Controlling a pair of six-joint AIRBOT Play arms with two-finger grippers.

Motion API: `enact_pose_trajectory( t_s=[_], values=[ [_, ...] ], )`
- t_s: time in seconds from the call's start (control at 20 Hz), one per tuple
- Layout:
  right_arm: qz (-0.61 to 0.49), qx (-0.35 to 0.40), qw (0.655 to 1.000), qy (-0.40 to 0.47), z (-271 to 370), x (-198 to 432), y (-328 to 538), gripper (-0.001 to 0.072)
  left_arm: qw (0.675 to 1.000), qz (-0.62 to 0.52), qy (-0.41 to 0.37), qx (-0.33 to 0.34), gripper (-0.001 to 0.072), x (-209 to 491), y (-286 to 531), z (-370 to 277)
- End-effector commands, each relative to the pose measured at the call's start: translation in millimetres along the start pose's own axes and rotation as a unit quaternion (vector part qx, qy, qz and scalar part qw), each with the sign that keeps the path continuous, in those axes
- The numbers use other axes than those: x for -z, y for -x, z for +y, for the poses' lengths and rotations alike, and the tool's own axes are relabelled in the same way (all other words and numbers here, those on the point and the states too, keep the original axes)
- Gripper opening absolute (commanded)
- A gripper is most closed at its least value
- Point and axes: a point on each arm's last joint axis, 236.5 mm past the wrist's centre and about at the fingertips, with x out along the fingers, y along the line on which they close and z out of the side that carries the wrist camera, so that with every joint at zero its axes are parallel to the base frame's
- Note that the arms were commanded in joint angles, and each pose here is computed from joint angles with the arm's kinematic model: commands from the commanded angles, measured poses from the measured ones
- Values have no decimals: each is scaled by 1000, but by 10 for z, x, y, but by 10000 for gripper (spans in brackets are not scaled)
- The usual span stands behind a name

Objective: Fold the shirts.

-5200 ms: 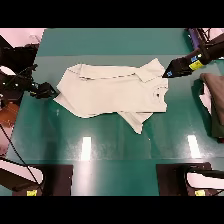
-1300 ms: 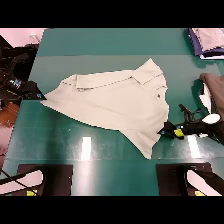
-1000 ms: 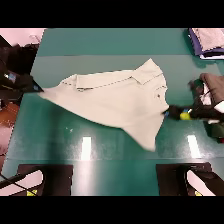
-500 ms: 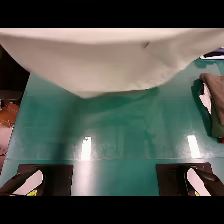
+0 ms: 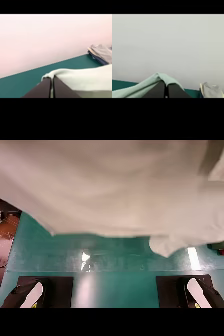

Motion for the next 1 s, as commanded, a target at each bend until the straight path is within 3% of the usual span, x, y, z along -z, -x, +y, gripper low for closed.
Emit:
enact_pose_trajectory(
  t_s=[0.0, 0.2, 0.3, 0.45, 0.55, 0.7, 0.95],
  values=[
    [51, 13, 998, -25, -209, 209, -175, 12, 999, 31, 25, -14, 29, 263, -189, 223],
    [246, -15, 959, -142, -658, 1542, -807, 13, 974, 189, 128, -6, 29, 1440, -887, 782],
    [371, -31, 908, -193, -700, 2432, -1066, 13, 940, 284, 189, 8, 29, 2194, -1178, 997],
    [519, -45, 829, -205, -541, 3605, -1348, 13, 886, 382, 262, 21, 29, 3158, -1495, 1218],
    [556, -64, 804, -202, -334, 4130, -1623, 13, 861, 417, 290, 29, 30, 3661, -1763, 1291],
    [538, -49, 817, -201, -227, 4609, -2170, 13, 878, 391, 274, 17, 30, 4139, -2331, 1508],
    [424, -18, 881, -209, -299, 4732, -2979, 13, 922, 286, 252, -59, 30, 4222, -2946, 1984]
  ],
)
